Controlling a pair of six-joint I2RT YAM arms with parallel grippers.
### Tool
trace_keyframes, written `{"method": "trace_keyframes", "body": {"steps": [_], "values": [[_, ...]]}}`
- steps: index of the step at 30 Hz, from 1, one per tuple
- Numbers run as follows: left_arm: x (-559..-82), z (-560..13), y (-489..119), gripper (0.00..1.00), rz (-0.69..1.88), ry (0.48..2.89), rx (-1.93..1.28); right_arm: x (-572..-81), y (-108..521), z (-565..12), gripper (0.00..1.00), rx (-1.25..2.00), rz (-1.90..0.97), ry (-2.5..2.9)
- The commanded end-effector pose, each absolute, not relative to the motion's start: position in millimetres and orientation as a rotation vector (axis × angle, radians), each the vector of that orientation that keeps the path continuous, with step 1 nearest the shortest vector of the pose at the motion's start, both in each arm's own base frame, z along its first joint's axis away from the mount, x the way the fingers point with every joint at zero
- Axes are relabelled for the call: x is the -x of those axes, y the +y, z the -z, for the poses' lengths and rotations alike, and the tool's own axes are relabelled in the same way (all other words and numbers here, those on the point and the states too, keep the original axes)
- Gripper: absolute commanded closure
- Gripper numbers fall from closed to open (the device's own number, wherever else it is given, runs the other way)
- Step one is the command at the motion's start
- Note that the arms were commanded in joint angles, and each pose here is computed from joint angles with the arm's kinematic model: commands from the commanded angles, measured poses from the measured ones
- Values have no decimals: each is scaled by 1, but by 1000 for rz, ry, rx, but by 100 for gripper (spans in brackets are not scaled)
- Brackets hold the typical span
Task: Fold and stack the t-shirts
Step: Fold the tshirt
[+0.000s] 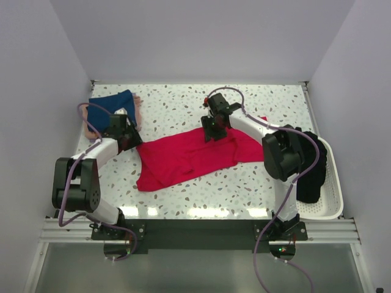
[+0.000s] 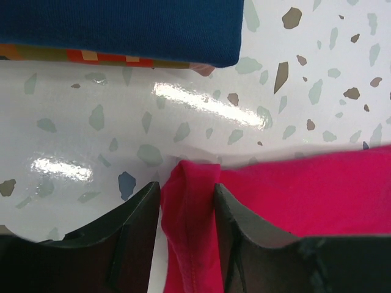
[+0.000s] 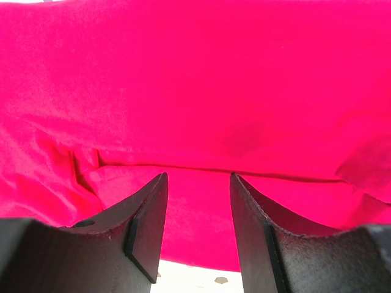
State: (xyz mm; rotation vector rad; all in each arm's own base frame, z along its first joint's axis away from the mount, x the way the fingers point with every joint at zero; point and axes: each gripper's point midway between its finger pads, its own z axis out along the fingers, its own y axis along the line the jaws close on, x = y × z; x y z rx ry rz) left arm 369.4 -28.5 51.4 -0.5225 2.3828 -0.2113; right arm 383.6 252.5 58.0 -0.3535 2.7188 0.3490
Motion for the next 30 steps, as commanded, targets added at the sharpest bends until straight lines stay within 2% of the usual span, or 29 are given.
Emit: {"method": "trace_keyframes", "body": {"steps": [1,3,9,15,22,30], "values": [[-394,-68,-25,56,223,2303,501,-386,260,-64,51,391,-377,2702],[-395,-65,-25,58,220,2308,502,-386,260,-64,51,392,-377,2706],[-396,-62,-25,81,218,2319,498,-386,260,-61,51,396,-365,2708],[-393,-63,-24,97,214,2322,496,-397,259,-51,52,387,-317,2710],[-387,-67,-17,98,189,2315,502,-411,259,-38,52,365,-270,2705],[-374,-70,9,98,141,2294,570,-397,236,-8,53,328,-196,2793]]}}
